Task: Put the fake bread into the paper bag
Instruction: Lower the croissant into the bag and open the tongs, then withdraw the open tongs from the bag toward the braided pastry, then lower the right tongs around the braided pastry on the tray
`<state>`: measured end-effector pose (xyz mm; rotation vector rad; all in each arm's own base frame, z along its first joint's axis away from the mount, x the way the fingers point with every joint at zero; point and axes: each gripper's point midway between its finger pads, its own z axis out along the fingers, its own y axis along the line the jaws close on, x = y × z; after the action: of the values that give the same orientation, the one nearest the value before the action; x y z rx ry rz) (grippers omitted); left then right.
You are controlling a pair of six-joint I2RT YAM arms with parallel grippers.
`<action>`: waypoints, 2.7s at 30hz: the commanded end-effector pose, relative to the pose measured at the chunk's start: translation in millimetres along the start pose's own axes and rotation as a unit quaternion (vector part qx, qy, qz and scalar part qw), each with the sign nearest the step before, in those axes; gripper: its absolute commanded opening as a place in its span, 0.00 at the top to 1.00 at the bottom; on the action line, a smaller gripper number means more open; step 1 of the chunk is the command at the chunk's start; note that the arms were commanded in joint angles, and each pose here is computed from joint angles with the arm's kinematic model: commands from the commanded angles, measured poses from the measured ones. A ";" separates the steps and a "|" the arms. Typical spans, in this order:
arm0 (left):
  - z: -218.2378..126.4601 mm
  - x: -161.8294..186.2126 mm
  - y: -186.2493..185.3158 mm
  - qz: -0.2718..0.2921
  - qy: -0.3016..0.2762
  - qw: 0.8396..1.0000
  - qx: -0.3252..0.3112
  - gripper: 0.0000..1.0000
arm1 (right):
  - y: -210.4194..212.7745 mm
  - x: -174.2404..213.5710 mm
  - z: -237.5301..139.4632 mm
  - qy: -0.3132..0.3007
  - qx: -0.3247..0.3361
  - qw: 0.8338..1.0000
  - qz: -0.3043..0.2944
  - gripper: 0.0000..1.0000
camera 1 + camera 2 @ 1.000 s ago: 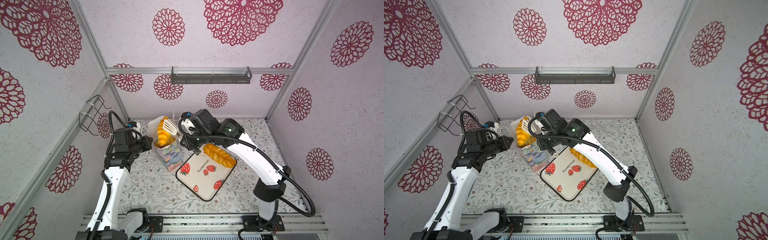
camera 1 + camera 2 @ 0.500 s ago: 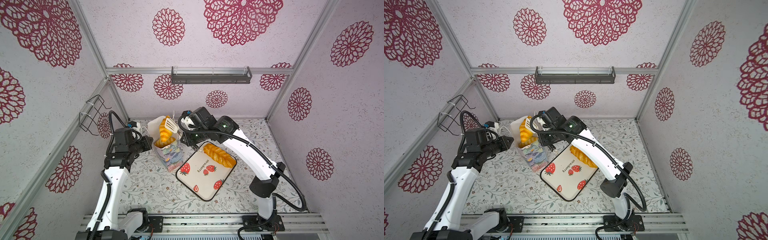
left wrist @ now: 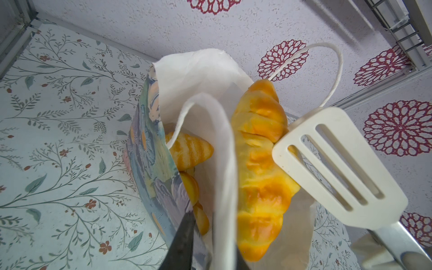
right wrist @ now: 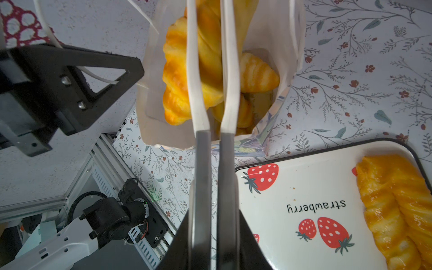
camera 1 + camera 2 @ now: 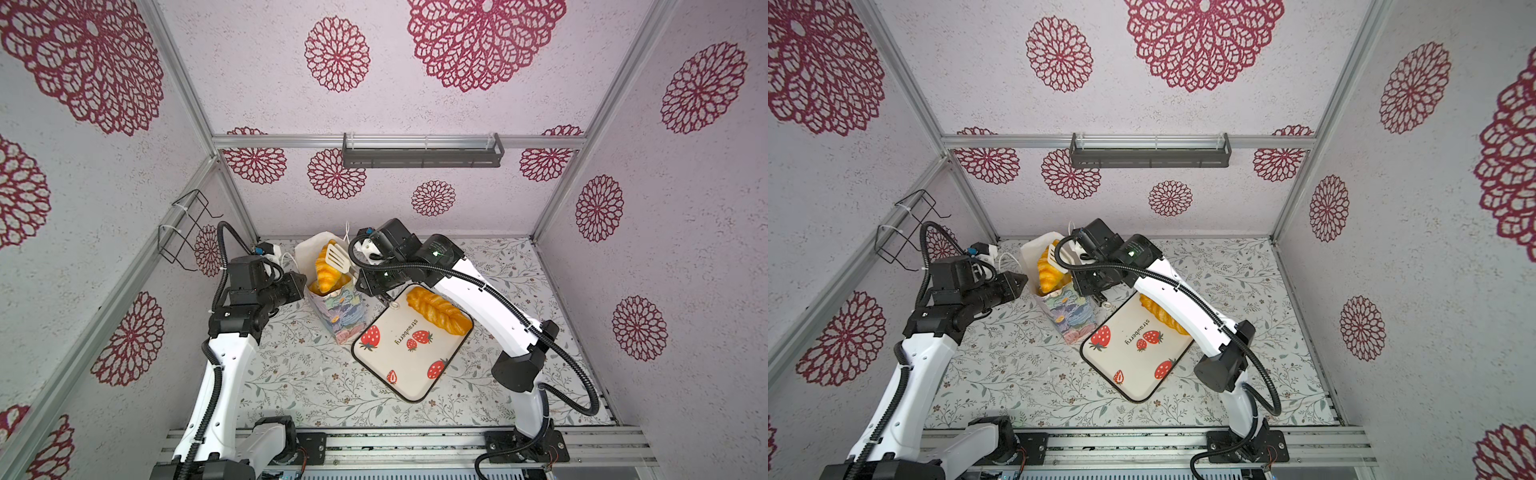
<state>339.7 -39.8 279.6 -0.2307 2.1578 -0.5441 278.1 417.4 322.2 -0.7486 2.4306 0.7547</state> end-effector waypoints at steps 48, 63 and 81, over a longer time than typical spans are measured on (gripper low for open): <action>-9.7 -12.5 -11.1 0.018 -0.021 1.000 0.009 0.70 | -89.6 39.1 -149.4 -0.115 0.150 0.982 0.009 0.54; -8.6 -12.1 -9.8 0.018 -0.020 1.000 0.005 0.67 | -160.3 119.0 -91.7 0.007 0.243 0.970 -0.002 0.53; -7.2 -11.2 -9.3 0.017 -0.018 1.000 0.005 0.66 | -195.9 153.3 -44.8 0.088 0.296 0.951 -0.008 0.52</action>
<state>340.1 -39.6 281.6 -0.2274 2.1538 -0.5371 263.7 202.0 192.5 -0.6265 2.6301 -0.0245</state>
